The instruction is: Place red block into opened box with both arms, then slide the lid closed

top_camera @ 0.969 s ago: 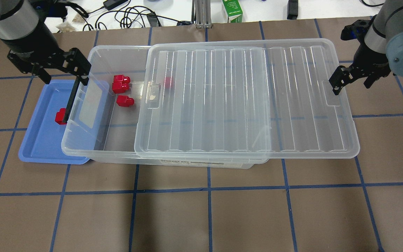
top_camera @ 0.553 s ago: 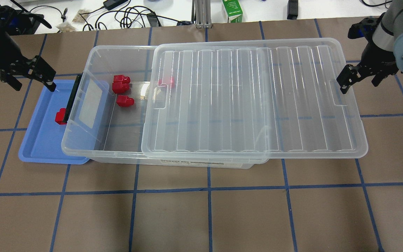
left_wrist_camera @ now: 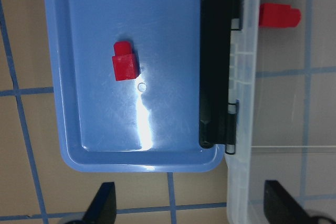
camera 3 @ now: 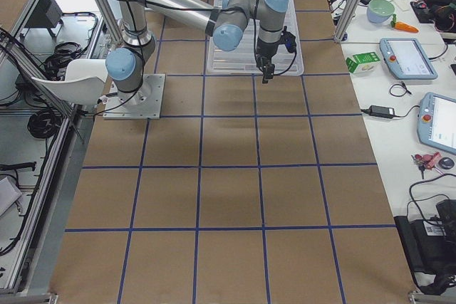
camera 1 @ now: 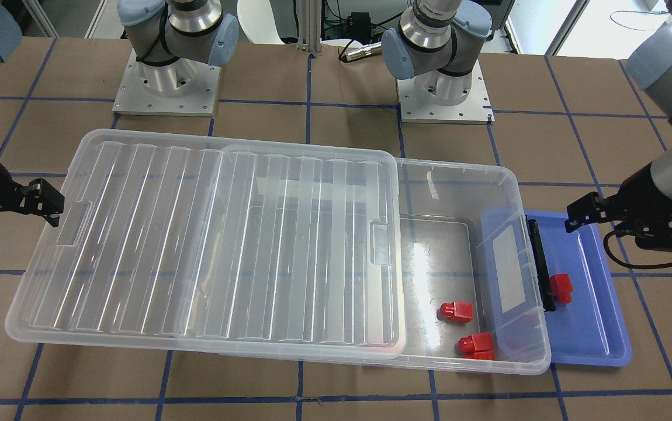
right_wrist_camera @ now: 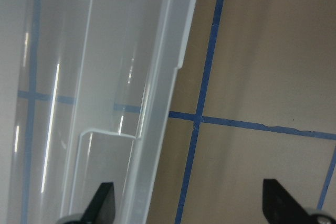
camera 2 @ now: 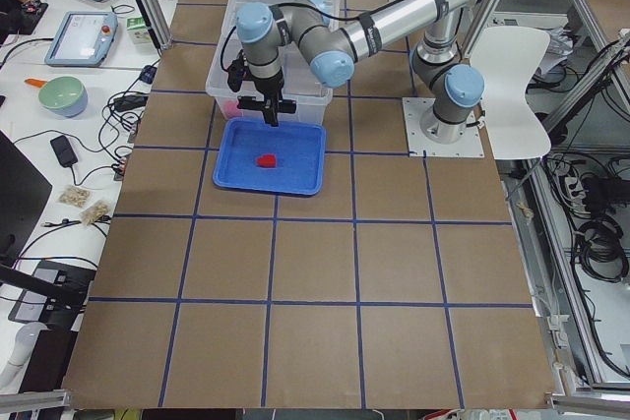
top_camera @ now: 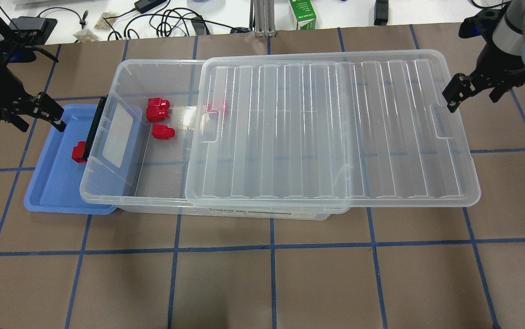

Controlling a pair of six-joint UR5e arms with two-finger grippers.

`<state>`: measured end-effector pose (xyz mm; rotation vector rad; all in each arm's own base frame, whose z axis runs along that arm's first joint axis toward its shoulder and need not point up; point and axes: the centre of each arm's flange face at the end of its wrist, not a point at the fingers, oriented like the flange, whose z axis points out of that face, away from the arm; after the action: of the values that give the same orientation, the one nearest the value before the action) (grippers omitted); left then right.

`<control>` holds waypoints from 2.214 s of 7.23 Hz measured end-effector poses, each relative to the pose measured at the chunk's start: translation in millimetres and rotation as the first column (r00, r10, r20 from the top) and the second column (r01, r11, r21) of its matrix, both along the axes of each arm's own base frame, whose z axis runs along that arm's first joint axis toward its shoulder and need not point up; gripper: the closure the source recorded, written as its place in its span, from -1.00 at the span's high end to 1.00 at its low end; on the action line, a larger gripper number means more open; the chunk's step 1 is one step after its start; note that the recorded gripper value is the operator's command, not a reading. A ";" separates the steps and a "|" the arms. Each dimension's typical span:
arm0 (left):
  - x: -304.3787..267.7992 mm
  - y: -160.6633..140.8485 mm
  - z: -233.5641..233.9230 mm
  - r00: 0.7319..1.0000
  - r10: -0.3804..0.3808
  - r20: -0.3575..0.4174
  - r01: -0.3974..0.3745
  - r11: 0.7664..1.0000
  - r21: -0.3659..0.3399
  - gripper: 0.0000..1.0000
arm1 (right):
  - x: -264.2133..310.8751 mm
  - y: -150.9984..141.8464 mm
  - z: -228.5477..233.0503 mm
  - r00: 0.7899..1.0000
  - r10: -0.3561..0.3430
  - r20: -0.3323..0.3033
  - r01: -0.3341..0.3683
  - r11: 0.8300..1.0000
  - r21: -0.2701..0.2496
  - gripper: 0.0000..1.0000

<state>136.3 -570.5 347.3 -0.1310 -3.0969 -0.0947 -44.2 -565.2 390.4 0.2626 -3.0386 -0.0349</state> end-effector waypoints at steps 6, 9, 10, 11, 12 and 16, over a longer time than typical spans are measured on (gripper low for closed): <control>43.7 -24.8 -124.3 0.999 -0.040 -0.024 0.039 0.999 -0.037 1.00 | 10.6 7.4 87.3 0.998 -0.067 0.015 0.067 0.998 0.020 1.00; 43.5 -24.3 -160.3 0.999 0.004 -0.049 -0.004 1.000 0.009 0.10 | 70.6 14.1 95.8 0.986 -0.157 0.051 0.157 0.988 0.008 1.00; 42.8 -23.0 -165.3 0.998 0.020 -0.052 -0.019 1.000 0.018 -0.62 | 89.5 15.5 94.7 0.987 -0.155 0.052 0.154 0.988 0.009 1.00; 42.7 -22.8 -167.0 0.998 0.026 -0.053 -0.025 0.999 0.021 -0.93 | 97.2 15.9 95.0 0.987 -0.153 0.055 0.152 0.988 0.006 1.00; 43.3 -23.6 -165.8 0.998 0.027 -0.050 -0.026 0.999 0.020 -1.00 | 99.9 16.0 94.2 0.987 -0.152 0.057 0.152 0.988 0.008 1.00; 35.0 -24.6 -107.7 1.000 0.008 -0.018 -0.008 1.000 -0.010 -1.00 | 100.3 24.4 99.8 0.985 -0.162 0.052 0.162 0.987 0.006 1.00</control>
<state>171.3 -595.1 239.6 -0.1190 -3.0806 -0.0769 56.1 -540.8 490.3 0.0153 -3.1044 -0.0432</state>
